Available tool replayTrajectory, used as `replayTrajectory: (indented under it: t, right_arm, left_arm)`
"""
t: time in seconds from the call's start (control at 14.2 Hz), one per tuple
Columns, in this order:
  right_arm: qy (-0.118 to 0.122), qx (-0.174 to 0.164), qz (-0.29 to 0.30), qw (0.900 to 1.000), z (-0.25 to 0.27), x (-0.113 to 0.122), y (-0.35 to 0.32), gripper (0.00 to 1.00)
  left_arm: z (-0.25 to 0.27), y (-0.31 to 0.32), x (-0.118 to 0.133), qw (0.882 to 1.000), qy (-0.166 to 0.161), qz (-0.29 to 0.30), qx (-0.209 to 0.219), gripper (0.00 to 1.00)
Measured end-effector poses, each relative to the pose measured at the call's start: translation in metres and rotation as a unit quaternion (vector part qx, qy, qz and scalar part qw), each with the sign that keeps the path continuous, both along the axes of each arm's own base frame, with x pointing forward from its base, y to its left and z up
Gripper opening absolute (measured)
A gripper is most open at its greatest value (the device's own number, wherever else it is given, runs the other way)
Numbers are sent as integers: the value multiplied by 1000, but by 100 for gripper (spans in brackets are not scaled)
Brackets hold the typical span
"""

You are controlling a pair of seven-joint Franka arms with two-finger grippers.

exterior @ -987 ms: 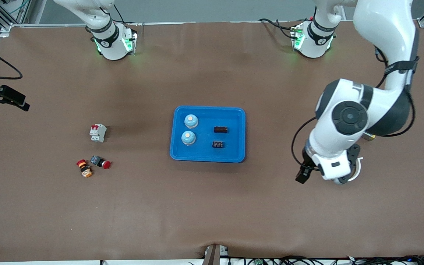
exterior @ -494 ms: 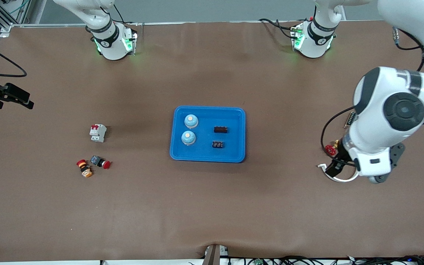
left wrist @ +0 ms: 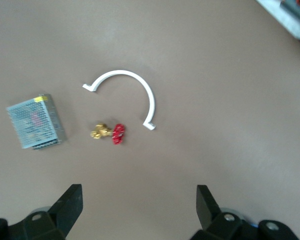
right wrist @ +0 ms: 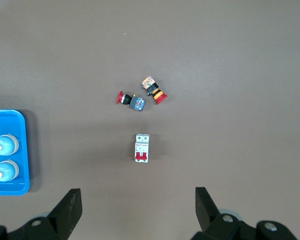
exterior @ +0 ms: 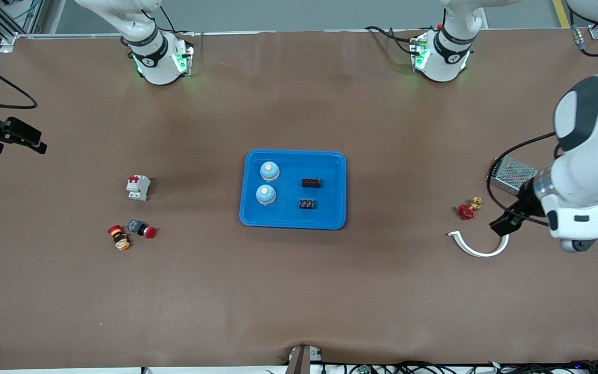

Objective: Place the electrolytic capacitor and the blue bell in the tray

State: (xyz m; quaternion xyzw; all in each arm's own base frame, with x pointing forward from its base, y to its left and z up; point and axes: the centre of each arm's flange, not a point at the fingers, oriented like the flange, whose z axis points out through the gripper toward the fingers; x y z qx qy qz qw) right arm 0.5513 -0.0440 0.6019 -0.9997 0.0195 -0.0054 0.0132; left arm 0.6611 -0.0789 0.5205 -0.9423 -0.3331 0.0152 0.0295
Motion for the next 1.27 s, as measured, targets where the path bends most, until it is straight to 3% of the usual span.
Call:
replayTrajectory:
  t: [0.21, 0.42, 0.71, 1.27]
  right_arm:
    - [-1, 0, 0, 1000, 1, 0, 0, 100]
    - [-3, 0, 0, 1000, 3, 0, 0, 100]
    - [-6, 0, 0, 1000, 4, 1, 0, 100]
    - [-7, -1, 1, 1000, 6, 1, 1, 100]
  left_arm:
    - [16, 1, -13, 999, 14, -35, 1, 100]
    - [30, -4, -20, 992, 15, -123, -17, 100]
    - [59, -7, -32, 959, -3, -281, -34, 100]
    - [100, 2, -47, 953, -43, -298, -30, 100]
